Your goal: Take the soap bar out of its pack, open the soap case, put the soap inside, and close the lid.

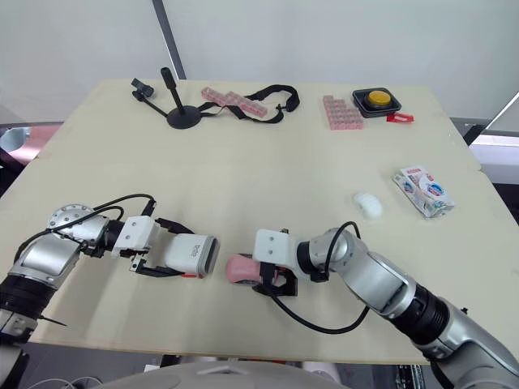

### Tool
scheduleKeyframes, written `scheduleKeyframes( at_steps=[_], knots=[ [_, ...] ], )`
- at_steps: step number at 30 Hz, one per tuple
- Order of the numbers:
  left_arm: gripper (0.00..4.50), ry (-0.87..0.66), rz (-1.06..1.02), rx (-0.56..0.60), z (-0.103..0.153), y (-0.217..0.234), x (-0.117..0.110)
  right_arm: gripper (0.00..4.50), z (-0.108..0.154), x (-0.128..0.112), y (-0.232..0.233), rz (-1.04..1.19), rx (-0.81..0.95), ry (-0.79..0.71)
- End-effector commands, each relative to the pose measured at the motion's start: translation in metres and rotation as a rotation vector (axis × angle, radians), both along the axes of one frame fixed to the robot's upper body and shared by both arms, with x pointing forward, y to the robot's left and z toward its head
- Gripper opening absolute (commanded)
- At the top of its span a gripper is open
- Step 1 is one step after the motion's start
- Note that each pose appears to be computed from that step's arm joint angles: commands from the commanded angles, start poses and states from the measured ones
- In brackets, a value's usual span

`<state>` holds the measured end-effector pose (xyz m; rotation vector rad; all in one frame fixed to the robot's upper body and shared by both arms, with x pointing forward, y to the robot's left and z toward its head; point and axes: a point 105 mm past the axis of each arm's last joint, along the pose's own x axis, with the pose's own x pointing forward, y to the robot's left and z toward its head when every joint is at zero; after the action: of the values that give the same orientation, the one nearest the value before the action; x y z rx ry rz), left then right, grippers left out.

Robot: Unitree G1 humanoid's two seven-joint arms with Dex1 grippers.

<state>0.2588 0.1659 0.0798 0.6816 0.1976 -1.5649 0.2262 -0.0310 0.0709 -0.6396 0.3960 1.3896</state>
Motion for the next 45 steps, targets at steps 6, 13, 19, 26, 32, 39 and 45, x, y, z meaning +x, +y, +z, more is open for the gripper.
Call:
scheduleKeyframes(
  at_steps=[6, 13, 19, 26, 32, 39, 45],
  knots=[
    [3.46, -0.028, 0.016, -0.001, 0.006, 0.003, 0.003, 2.77, -0.013, -0.001, -0.007, -0.027, -0.034, 0.008],
    [3.46, -0.031, 0.014, -0.001, 0.006, 0.001, 0.004, 2.59, -0.013, 0.0, -0.008, -0.035, -0.031, 0.007],
    [3.46, -0.032, 0.012, -0.005, 0.006, -0.001, 0.005, 2.59, 0.002, 0.007, -0.009, -0.065, 0.035, 0.005],
    [3.46, -0.056, 0.003, -0.015, 0.007, -0.011, 0.014, 2.59, 0.037, 0.016, -0.017, -0.071, 0.122, -0.023],
    [3.46, -0.078, -0.016, -0.05, 0.01, -0.032, 0.027, 2.59, 0.043, 0.023, -0.034, -0.058, 0.057, -0.045],
    [3.46, -0.075, -0.057, -0.1, 0.009, -0.066, 0.032, 2.59, 0.043, 0.031, -0.045, -0.095, -0.03, -0.024],
    [3.46, -0.079, -0.071, -0.102, 0.008, -0.082, 0.035, 2.59, 0.045, 0.032, -0.043, -0.098, -0.06, -0.022]
  ],
)
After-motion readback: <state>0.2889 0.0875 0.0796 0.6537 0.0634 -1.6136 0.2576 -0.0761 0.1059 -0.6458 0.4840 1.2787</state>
